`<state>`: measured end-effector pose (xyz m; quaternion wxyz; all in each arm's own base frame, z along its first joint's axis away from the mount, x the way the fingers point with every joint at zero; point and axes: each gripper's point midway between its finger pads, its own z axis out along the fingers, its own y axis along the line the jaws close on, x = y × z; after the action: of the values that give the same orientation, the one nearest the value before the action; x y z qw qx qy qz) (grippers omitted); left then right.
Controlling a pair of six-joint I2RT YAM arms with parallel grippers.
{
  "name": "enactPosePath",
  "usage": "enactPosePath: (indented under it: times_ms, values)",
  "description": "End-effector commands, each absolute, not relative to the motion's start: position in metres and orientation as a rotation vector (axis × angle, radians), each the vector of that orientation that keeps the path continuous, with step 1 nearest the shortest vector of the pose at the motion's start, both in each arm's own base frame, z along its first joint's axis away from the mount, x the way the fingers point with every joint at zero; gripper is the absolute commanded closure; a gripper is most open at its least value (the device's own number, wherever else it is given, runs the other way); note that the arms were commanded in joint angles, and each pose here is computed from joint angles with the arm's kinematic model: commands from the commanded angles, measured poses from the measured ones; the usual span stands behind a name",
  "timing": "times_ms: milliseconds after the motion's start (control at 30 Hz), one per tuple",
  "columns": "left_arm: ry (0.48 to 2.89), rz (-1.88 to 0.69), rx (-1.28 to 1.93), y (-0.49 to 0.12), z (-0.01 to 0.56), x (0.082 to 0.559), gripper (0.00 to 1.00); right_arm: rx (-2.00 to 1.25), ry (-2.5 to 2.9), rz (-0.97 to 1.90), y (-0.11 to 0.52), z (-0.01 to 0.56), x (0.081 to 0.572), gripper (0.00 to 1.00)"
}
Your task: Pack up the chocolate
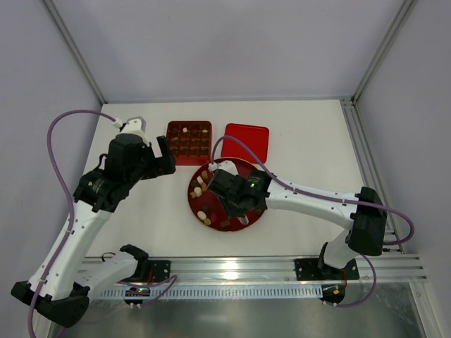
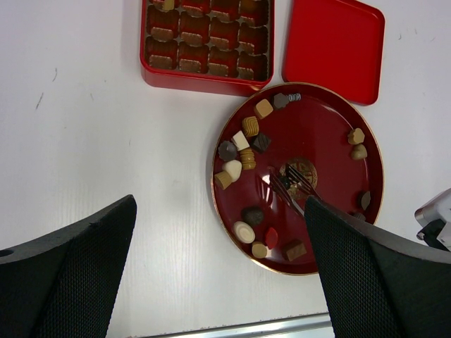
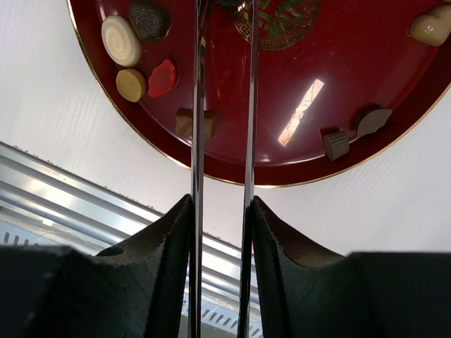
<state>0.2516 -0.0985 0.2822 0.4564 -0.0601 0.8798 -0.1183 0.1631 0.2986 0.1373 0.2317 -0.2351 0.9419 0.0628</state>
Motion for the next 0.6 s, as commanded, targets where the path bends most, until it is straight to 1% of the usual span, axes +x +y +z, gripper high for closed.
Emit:
enactPosePath:
  times_ms: [0, 567]
  values:
    - [2.136, -0.311, -0.141, -0.1014, 0.2893, 0.2565, 0.0, -0.632, 2.543, 0.243, 0.3013, 0.1591, 0.1646, 0.6]
    - [2.141, -0.311, -0.141, -0.1017, 0.2862, 0.2565, 0.0, -0.64, 2.564, 0.226, 0.2966, 0.1512, 0.1612, 0.6]
